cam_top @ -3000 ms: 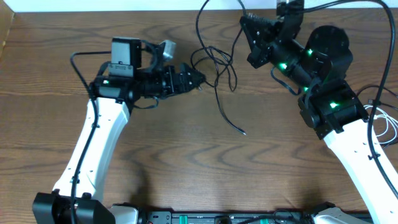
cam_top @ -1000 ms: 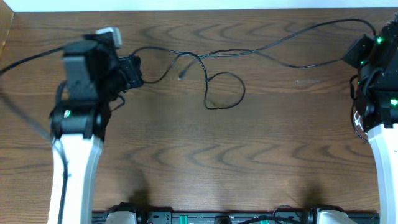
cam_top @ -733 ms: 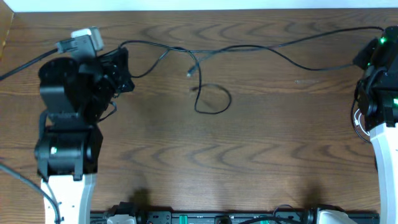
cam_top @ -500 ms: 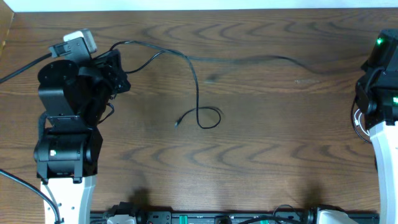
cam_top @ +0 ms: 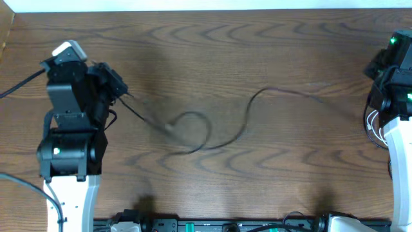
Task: Untangle cables
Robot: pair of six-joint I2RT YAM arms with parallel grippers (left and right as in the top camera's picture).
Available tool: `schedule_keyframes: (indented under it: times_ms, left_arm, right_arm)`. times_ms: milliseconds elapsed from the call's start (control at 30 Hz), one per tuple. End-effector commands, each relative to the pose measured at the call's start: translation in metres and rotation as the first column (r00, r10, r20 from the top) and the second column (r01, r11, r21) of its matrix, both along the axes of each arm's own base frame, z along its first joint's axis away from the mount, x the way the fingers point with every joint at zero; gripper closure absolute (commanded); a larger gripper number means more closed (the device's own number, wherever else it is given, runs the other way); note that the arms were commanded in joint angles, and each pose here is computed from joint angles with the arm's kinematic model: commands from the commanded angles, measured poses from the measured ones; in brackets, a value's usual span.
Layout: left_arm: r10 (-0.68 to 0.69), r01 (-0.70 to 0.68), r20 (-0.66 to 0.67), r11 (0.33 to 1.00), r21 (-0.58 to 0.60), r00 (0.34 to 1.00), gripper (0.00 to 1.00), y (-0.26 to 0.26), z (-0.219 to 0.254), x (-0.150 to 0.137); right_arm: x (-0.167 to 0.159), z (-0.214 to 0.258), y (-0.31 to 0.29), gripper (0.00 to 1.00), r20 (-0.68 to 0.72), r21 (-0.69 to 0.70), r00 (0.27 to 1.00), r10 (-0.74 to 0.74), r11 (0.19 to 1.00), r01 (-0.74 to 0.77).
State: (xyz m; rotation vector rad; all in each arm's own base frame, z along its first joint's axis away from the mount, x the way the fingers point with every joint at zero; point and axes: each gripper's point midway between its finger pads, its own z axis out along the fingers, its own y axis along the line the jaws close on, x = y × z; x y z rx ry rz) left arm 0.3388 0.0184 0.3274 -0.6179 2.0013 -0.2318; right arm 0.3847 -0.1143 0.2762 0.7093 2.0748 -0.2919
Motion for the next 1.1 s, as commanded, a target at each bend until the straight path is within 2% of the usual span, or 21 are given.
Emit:
schedule_keyframes:
  times_ms: [0,33,67,133,167,200,233,300,367,400,500,567,633,667,767,833,900,967,1067]
  left_arm:
    - [-0.166,0.164,-0.035,0.984,-0.066,0.985,0.92,-0.029,-0.010,0.005]
    - [-0.205,0.201,-0.045,0.976,-0.082,0.978,0.92,-0.036,-0.014,0.006]
    - [-0.254,0.248,-0.052,0.964,-0.100,0.966,0.92,-0.045,-0.017,0.007]
    - [-0.342,0.333,-0.053,0.934,-0.132,0.938,0.92,-0.060,-0.021,0.008]
    - [-0.369,0.359,-0.048,0.922,-0.145,0.928,0.92,-0.065,-0.021,0.008]
    - [-0.412,0.403,-0.032,0.903,-0.152,0.911,0.92,-0.072,-0.019,0.009]
    - [-0.497,0.492,0.021,0.852,-0.176,0.868,0.92,-0.089,-0.010,0.009]
    - [-0.592,0.603,0.117,0.774,-0.196,0.798,0.92,-0.110,0.009,0.007]
    - [-0.669,0.714,0.252,0.664,-0.221,0.700,0.92,-0.134,0.040,0.002]
    - [-0.680,0.739,0.290,0.635,-0.225,0.673,0.92,-0.141,0.049,0.001]
    - [-0.715,0.791,0.340,0.576,-0.207,0.610,0.92,-0.165,0.063,-0.004]
    - [-0.746,0.817,0.334,0.539,-0.206,0.576,0.90,-0.182,0.060,-0.009]
    - [-0.800,0.856,0.305,0.473,-0.206,0.516,0.89,-0.208,0.047,-0.015]
    - [-0.829,0.871,0.273,0.440,-0.218,0.488,0.88,-0.224,0.034,-0.017]
    - [-0.863,0.868,0.179,0.421,-0.263,0.473,0.89,-0.248,-0.001,-0.015]
    - [-0.872,0.854,0.104,0.433,-0.288,0.477,0.89,-0.262,-0.028,-0.011]
    - [-0.884,0.851,0.024,0.441,-0.285,0.467,0.89,-0.279,-0.059,-0.008]
    - [-0.855,0.814,-0.140,0.518,-0.261,0.499,0.89,-0.292,-0.110,-0.004]
    - [-0.802,0.786,-0.283,0.585,-0.198,0.526,0.92,-0.296,-0.151,-0.004]
  right_arm:
    - [0.021,-0.004,0.062,0.91,0.061,0.180,0.944,0.325,0.926,-0.331]
    - [0.022,-0.003,0.071,0.87,0.078,0.206,0.927,0.366,0.904,-0.374]
    - [0.023,-0.001,0.090,0.76,0.104,0.239,0.885,0.453,0.853,-0.465]
    - [0.021,0.003,0.118,0.62,0.157,0.287,0.803,0.575,0.751,-0.594]
    - [0.019,0.005,0.128,0.59,0.177,0.298,0.769,0.614,0.711,-0.636]
    - [0.015,0.009,0.144,0.49,0.212,0.311,0.706,0.675,0.639,-0.704]
    - [0.012,0.012,0.154,0.44,0.234,0.318,0.665,0.709,0.590,-0.742]
    - [0.007,0.014,0.167,0.39,0.251,0.318,0.610,0.752,0.531,-0.785]
    - [0.003,0.011,0.175,0.36,0.238,0.324,0.589,0.772,0.509,-0.797]
    - [0.002,0.009,0.178,0.36,0.232,0.329,0.587,0.776,0.505,-0.798]
    - [0.002,0.004,0.181,0.37,0.215,0.336,0.590,0.778,0.509,-0.793]
    - [0.003,0.001,0.179,0.40,0.199,0.339,0.601,0.774,0.521,-0.783]
    - [0.003,-0.004,0.175,0.42,0.175,0.343,0.622,0.763,0.545,-0.765]
    - [0.003,-0.010,0.168,0.43,0.140,0.341,0.652,0.745,0.582,-0.739]
    - [-0.002,-0.030,0.140,0.45,0.009,0.337,0.760,0.649,0.714,-0.614]
    - [-0.010,-0.043,0.121,0.44,-0.090,0.324,0.815,0.573,0.790,-0.520]
    - [-0.017,-0.050,0.113,0.43,-0.142,0.317,0.827,0.544,0.816,-0.483]
    - [-0.021,-0.054,0.112,0.40,-0.164,0.321,0.827,0.538,0.822,-0.471]
    - [-0.021,-0.054,0.112,0.39,-0.164,0.322,0.827,0.538,0.822,-0.471]
